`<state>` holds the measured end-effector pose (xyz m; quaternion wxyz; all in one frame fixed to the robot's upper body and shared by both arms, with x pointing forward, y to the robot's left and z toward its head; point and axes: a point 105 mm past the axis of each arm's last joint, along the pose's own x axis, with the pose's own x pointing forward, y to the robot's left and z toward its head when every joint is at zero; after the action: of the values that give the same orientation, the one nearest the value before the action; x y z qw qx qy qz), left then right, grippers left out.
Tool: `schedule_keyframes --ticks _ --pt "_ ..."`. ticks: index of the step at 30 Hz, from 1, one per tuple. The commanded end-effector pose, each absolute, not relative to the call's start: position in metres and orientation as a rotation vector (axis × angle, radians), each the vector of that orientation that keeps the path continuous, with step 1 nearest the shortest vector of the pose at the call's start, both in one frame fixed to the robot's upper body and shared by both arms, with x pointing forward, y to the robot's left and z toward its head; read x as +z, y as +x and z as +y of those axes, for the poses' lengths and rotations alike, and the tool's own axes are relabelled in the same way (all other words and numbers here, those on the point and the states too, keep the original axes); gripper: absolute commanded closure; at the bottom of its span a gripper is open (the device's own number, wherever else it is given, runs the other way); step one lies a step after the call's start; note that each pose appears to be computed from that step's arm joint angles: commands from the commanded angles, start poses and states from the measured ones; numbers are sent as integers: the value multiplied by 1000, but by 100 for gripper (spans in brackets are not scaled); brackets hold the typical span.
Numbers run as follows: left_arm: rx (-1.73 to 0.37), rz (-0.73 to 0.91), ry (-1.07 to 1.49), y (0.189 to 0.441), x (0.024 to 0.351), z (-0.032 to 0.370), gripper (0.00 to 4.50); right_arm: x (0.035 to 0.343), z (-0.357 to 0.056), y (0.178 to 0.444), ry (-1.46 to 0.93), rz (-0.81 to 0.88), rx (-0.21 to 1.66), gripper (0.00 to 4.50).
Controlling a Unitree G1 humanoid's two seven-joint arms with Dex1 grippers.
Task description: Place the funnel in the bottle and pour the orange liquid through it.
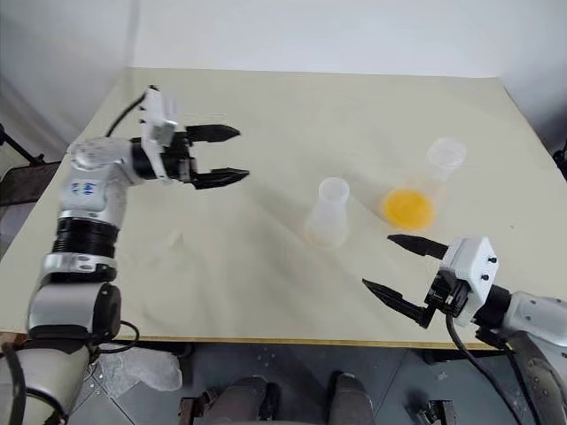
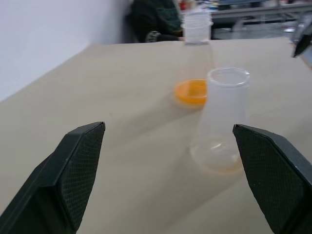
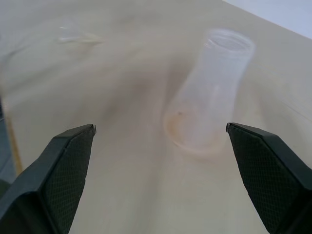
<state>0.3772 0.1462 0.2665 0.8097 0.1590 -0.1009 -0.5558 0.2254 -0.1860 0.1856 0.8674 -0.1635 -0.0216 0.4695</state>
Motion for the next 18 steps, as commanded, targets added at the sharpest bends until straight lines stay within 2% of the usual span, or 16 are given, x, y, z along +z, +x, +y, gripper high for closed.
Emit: schedule_keyframes --ticks 1,4,8,13,18 --pt "-1088 -266 331 357 281 187 3 187 -183 221 -403 -16 1128 0" --pt "-1021 -187 351 341 265 219 3 192 -182 223 -418 -23 1201 0" --pt "-866 -166 273 313 247 264 3 212 -171 229 -309 -147 1245 0" --pt "-708 -127 176 280 223 299 3 209 -160 223 -239 -197 1309 0" --pt "-577 -88 80 258 203 323 3 213 -149 221 -181 -252 1350 0"
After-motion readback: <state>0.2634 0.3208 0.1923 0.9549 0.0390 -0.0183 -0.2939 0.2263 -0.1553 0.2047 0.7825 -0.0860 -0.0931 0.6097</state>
